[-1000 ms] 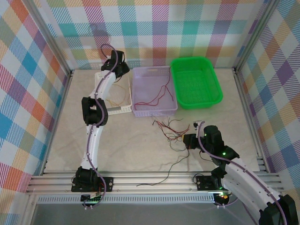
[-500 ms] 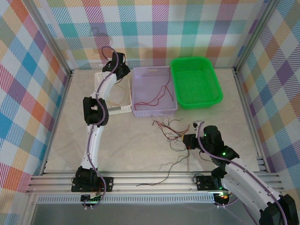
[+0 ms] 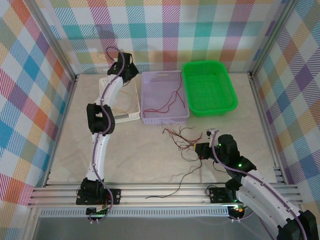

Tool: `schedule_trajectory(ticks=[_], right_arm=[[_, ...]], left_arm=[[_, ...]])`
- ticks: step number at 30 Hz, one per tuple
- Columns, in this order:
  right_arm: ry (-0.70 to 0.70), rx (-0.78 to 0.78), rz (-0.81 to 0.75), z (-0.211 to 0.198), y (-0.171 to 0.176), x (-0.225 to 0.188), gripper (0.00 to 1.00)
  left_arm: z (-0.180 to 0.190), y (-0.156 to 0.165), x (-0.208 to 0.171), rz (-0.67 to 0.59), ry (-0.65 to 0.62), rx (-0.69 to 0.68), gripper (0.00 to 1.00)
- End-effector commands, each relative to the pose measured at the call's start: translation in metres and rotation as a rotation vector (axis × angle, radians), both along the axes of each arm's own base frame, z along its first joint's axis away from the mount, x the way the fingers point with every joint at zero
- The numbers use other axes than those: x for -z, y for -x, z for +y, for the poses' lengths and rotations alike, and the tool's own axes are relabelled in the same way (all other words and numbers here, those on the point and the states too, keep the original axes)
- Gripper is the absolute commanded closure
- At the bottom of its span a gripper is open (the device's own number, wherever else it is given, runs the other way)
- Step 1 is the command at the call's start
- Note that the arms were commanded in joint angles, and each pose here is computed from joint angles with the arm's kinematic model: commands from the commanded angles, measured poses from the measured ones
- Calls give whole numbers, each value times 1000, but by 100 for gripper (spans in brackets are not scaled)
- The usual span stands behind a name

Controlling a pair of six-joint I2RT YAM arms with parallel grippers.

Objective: Untangle the cables

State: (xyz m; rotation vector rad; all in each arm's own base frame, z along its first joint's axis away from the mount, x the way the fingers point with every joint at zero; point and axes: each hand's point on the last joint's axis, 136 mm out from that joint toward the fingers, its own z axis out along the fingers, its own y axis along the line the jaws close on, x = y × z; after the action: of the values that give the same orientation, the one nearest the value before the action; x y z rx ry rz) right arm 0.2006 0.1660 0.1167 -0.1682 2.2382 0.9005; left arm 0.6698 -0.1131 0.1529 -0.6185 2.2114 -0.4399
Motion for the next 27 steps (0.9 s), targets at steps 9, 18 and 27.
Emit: schedule_trajectory(ticks=[9, 18, 27], right_arm=[[-8, -23, -25, 2, 4, -7, 100], [-25, -48, -17, 9, 3, -9, 100], [-28, -60, -7, 13, 6, -7, 100]], left_arm=[[35, 34, -75, -33, 3, -38, 100], [103, 81, -35, 84, -28, -176, 100], [119, 87, 26, 222, -136, -178, 100]])
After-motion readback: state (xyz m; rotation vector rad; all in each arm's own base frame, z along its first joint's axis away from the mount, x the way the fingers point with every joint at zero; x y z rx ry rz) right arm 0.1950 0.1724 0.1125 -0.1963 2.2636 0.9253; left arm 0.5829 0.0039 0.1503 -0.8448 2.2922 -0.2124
